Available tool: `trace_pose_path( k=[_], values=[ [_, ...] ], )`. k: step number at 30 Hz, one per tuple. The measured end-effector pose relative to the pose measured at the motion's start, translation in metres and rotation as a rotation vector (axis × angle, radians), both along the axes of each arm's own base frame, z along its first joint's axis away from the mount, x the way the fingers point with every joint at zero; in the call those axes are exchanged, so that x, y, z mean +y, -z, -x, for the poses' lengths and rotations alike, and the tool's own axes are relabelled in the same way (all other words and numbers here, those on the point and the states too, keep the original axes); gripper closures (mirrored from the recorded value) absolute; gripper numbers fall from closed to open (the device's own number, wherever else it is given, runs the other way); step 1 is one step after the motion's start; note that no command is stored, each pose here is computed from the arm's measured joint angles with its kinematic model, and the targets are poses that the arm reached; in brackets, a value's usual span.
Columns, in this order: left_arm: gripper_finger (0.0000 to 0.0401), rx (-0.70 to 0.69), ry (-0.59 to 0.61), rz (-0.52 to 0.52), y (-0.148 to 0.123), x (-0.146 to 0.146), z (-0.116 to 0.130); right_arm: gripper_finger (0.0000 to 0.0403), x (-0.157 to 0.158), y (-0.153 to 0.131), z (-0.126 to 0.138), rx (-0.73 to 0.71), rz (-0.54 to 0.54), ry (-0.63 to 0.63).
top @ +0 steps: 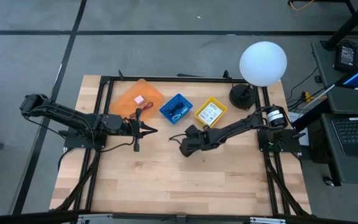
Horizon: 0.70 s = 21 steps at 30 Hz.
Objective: Pick and place items into bin
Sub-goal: Put the green charger adapter into the orange bin
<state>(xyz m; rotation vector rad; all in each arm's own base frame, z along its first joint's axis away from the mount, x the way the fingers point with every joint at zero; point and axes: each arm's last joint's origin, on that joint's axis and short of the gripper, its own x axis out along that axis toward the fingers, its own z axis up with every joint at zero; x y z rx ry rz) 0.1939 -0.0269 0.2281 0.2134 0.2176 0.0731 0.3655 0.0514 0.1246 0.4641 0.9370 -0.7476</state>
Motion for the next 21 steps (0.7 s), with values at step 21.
trace_pose_path(
  k=[21],
  values=[
    [0.0398,0.026,0.177,0.134,0.003,-0.008,-0.001,0.0278,0.072,-0.089,0.020,-0.236,0.248,-0.305]
  ],
)
